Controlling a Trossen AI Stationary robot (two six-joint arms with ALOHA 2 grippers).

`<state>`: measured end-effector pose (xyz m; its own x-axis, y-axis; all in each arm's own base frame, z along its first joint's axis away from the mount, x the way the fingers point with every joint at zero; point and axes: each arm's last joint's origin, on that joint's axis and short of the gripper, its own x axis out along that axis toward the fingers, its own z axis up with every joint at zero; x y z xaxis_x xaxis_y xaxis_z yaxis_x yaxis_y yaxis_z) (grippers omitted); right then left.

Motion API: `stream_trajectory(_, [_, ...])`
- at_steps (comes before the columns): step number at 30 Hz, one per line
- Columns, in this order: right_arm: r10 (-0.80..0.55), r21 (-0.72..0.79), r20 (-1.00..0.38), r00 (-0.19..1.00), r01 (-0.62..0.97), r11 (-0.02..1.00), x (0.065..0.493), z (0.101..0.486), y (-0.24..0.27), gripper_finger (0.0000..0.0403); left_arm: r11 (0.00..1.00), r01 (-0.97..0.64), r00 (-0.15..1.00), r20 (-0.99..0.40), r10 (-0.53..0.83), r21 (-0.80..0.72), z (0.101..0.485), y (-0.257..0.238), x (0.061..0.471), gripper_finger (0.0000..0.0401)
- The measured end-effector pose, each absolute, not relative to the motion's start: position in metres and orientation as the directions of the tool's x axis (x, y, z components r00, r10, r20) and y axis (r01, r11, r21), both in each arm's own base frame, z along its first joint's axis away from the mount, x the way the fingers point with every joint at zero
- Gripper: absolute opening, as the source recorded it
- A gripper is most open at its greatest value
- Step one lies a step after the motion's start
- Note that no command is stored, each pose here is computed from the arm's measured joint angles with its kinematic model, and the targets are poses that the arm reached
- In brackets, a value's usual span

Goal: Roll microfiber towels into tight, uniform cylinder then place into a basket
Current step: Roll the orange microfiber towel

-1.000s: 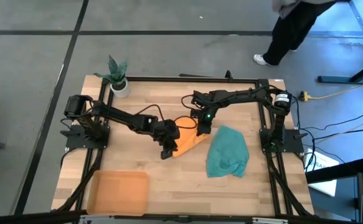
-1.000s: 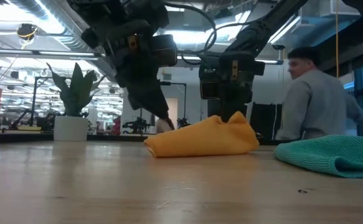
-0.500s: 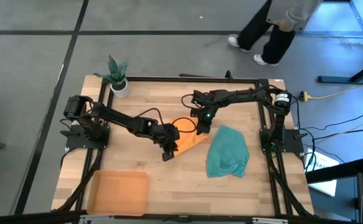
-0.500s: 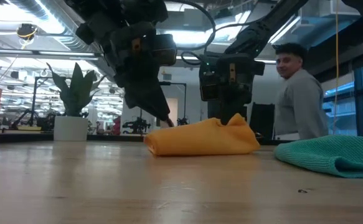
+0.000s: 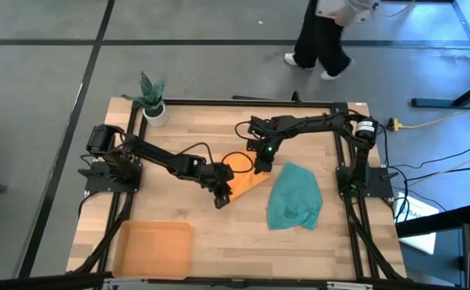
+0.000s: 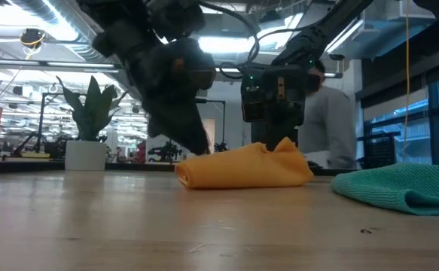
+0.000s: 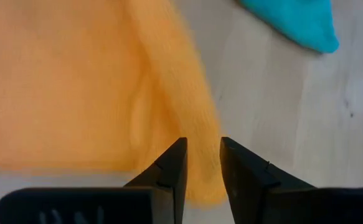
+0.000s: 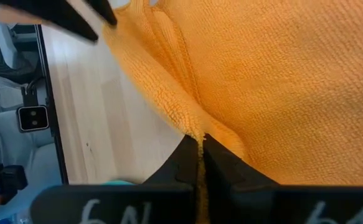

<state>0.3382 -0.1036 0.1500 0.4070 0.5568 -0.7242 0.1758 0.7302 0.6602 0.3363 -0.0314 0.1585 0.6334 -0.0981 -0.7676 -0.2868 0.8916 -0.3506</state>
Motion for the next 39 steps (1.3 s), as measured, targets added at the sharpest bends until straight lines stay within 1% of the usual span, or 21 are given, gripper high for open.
stream_trajectory(10, [0.558,0.658,-0.724,0.407,0.165,0.735,0.338,0.15,-0.104,0.0012,0.882,-0.306,0.611,-0.784,-0.108,-0.359,0.146,-0.04,0.339,0.0085])
stream_trajectory(16, [0.557,0.658,-0.723,0.407,0.163,0.735,0.338,0.15,-0.104,0.0012,0.882,-0.315,0.576,-0.809,-0.114,-0.349,0.136,-0.042,0.338,0.0085])
stream_trajectory(20, [0.557,0.658,-0.724,0.407,0.164,0.735,0.338,0.15,-0.104,0.0012,0.884,-0.307,0.586,-0.802,-0.117,-0.353,0.137,-0.041,0.339,0.0085])
stream_trajectory(23, [0.557,0.658,-0.724,0.407,0.165,0.734,0.338,0.15,-0.104,0.0012,0.878,-0.289,0.581,-0.799,-0.154,-0.38,0.138,-0.041,0.339,0.0082])
stream_trajectory(25, [0.557,0.659,-0.723,0.408,0.165,0.734,0.338,0.15,-0.104,0.0012,0.875,-0.277,0.573,-0.799,-0.182,-0.398,0.137,-0.042,0.339,0.0069])
stream_trajectory(29, [0.559,0.66,-0.723,0.407,0.165,0.733,0.338,0.15,-0.103,0.0012,0.874,-0.278,0.563,-0.805,-0.188,-0.398,0.137,-0.042,0.338,0.0015])
stream_trajectory(30, [0.559,0.66,-0.723,0.407,0.166,0.733,0.338,0.15,-0.103,0.0012,0.873,-0.276,0.561,-0.805,-0.192,-0.401,0.136,-0.042,0.338,0.0008])
stream_trajectory(39, [0.574,0.675,-0.719,0.392,0.199,0.71,0.336,0.15,-0.102,0.0012,0.857,-0.251,0.52,-0.81,-0.273,-0.45,0.141,-0.029,0.333,0.0001])
